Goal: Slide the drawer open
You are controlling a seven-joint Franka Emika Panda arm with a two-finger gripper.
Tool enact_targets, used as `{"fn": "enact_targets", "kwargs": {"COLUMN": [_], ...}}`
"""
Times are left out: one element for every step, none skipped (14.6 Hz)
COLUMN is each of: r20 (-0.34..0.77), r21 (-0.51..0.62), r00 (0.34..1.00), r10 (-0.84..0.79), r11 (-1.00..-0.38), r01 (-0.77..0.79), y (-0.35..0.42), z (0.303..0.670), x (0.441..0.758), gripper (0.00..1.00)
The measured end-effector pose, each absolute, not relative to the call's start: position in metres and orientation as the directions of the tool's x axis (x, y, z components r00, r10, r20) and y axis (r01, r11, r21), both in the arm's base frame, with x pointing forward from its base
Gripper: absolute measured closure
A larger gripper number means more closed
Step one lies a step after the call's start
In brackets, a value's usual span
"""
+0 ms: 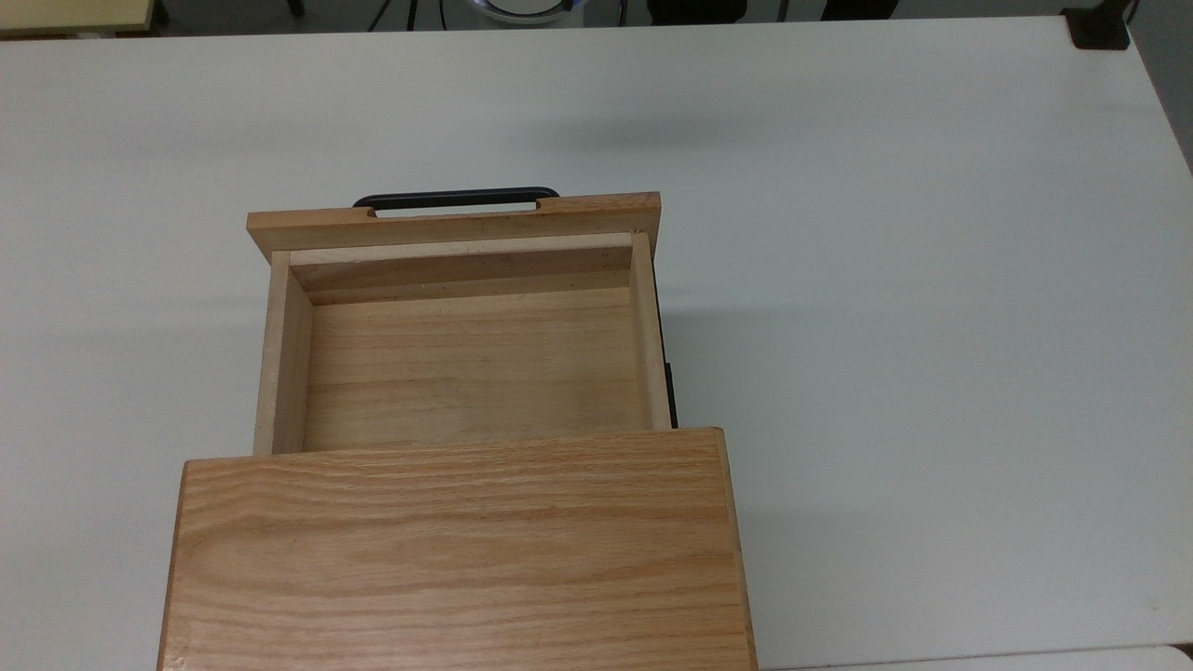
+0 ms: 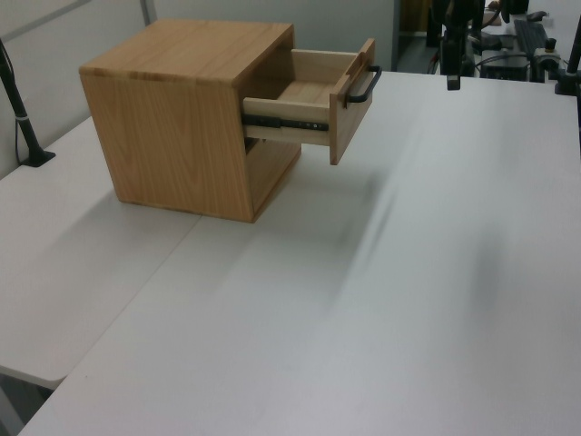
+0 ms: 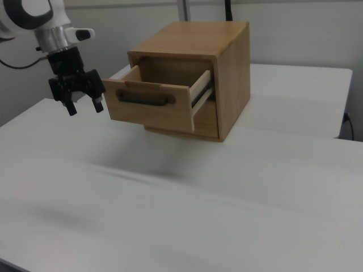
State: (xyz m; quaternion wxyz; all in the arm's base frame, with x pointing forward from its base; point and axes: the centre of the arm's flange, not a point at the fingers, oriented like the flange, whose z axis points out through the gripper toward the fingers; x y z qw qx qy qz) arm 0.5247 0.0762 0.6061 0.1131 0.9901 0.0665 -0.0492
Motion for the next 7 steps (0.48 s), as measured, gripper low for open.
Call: {"fn": "enact_targets", "kwargs": {"r20": [-0.124,-0.132,-0.135,-0.132,-0.127,-0.121,-0.116], "r21": [0.217,0.215,0.213,0.213,0.213,0.212,0.207], "r00": [0.983,0.980,0.979,0.979,0.980,0.981,0.981], "r10": [0.137,0.149,0.154,0.155,0.155,0.154,0.153], "r11": [-0.963,-0.961,-0.960,-0.960,-0.961,-0.961,-0.963], "r01": [0.162,0.175,0.181,0.181,0.179,0.177,0.174], "y": [0.0750,0.0743,0.0739,0.0737,0.0732,0.0724,0.0717], "z": [0.6022,0.5987,0.5965,0.5955,0.5955,0.5963,0.5980], "x": [0.5269,0.5290,0.5308,0.5324,0.5336,0.5343,0.5348], "gripper": [0.00,0.00,0.00,0.00,0.00,0.00,0.00]}}
